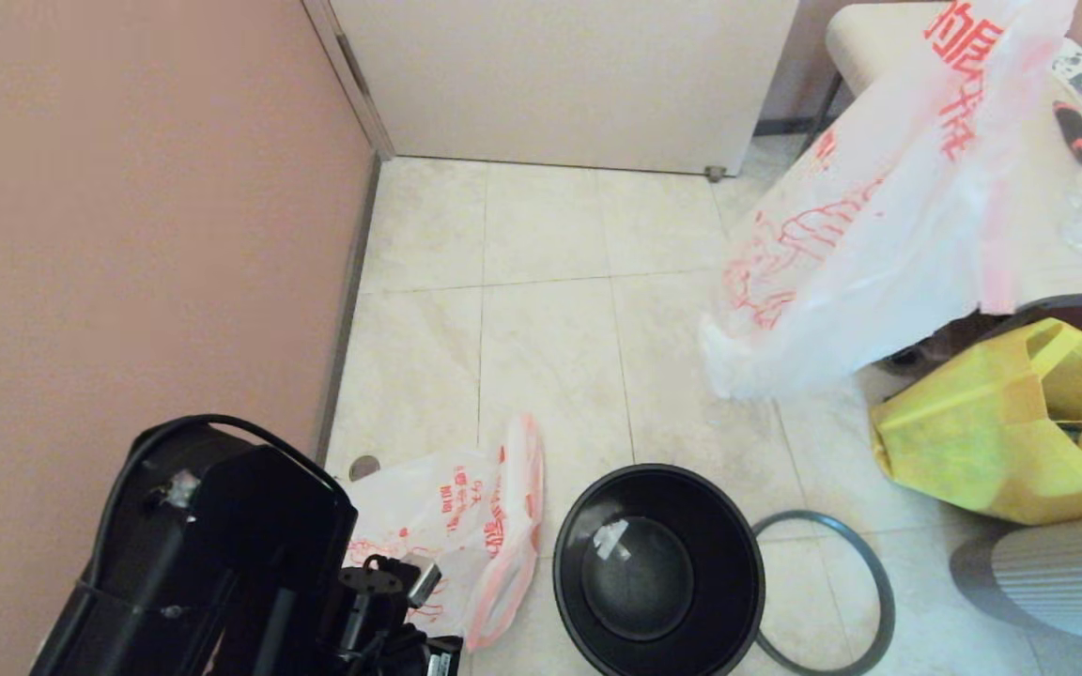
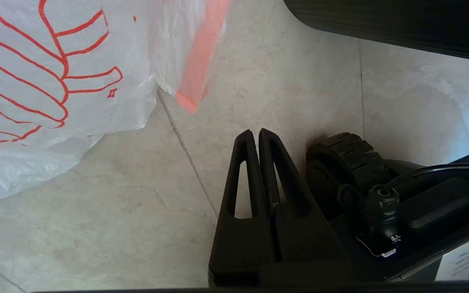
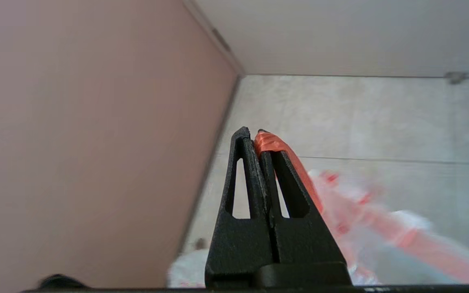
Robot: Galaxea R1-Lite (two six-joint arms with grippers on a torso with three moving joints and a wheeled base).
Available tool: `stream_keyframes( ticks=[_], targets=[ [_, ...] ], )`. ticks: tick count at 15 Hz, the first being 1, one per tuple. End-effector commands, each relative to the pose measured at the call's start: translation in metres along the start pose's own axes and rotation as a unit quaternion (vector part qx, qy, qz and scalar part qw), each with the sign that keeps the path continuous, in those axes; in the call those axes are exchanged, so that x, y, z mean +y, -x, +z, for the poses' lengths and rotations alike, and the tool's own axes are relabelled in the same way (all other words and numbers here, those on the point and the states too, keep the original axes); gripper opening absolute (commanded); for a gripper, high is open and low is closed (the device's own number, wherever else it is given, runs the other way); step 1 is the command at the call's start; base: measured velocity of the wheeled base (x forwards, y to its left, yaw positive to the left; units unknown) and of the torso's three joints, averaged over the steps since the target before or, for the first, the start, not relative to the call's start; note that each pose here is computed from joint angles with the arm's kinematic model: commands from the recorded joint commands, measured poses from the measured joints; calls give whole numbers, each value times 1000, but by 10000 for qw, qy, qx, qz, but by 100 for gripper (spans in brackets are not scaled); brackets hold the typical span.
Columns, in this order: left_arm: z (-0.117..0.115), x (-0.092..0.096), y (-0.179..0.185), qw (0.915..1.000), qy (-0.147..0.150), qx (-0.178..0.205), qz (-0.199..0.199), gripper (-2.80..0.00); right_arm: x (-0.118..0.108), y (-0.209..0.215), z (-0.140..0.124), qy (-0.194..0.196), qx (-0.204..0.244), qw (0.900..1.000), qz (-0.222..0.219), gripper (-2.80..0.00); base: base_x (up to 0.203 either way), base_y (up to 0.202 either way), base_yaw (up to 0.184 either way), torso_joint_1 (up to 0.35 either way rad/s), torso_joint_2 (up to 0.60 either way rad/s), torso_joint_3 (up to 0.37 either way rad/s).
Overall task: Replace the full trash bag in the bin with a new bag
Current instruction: Place the trash bag on the floor
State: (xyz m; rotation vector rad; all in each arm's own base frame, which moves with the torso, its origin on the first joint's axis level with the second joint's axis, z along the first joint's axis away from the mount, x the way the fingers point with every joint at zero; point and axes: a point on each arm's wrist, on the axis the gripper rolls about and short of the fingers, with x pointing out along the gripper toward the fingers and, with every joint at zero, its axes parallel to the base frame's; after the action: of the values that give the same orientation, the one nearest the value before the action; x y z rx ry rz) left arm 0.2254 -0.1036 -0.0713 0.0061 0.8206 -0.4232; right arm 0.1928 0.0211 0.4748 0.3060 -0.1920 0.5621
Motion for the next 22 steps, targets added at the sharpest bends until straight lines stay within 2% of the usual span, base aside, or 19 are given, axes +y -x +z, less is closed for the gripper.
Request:
stream_keyframes(
  ticks=[1,3,6,9,11,12,13,14,15,16,18,20,21,22],
  targets=[
    [0,0,0,10000,-2,-33,-9,-280,-24,-19,-16,-10,259,9992,-310,-280,0,0,0,0,0,0],
    [1,0,0,10000,-3,-41,-10,-280,-62,-48,-47,-98,636,9936,-928,-280,0,0,0,0,0,0],
    [2,-1,-1,10000,-4,-82,9,-280,-142,-92,-121,-279,1432,9694,-1972,-280,0,0,0,0,0,0],
    [3,-1,-2,10000,-26,-95,-5,-280,-227,-126,-219,-411,2074,9320,-2946,-280,0,0,0,0,0,0],
    [3,-1,-2,9999,-22,-102,-7,-280,-274,-136,-291,-90,2458,9005,-3587,-280,0,0,0,0,0,0],
    [4,-2,-1,9999,-26,-124,-8,-280,-289,-136,-319,260,2612,8789,-3983,-280,0,0,0,0,0,0],
    [3,-2,0,9999,-36,-108,-11,-280,-298,-137,-337,707,2712,8535,-4393,-280,0,0,0,0,0,0],
    [3,-3,-1,9999,-48,-108,-6,-280,-298,-137,-341,932,2757,8429,-4525,-280,0,0,0,0,0,0],
    [3,-3,-1,9999,-48,-106,-6,-280,-293,-138,-329,1048,2675,8447,-4516,-280,0,0,0,0,0,0],
    [3,-2,-1,9999,-50,-91,-4,-280,-287,-138,-316,1135,2611,8445,-4536,0,0,0,0,0,0,0],
    [1,-2,-1,9999,-151,-55,8,-280,-267,-134,-292,1198,2762,8328,-4645,0,0,0,0,0,0,0],
    [1,-2,0,9999,-156,-41,6,-280,-241,-125,-264,1201,2965,8171,-4796,0,0,0,0,0,0,0],
    [0,-2,0,9999,-166,-26,6,-280,-226,-117,-252,1181,3173,7994,-4963,0,0,0,0,0,0,0],
    [-1,-2,0,9997,-231,4,10,-280,-211,-106,-241,1175,3405,7767,-5167,0,0,0,0,0,0,0]
  ],
)
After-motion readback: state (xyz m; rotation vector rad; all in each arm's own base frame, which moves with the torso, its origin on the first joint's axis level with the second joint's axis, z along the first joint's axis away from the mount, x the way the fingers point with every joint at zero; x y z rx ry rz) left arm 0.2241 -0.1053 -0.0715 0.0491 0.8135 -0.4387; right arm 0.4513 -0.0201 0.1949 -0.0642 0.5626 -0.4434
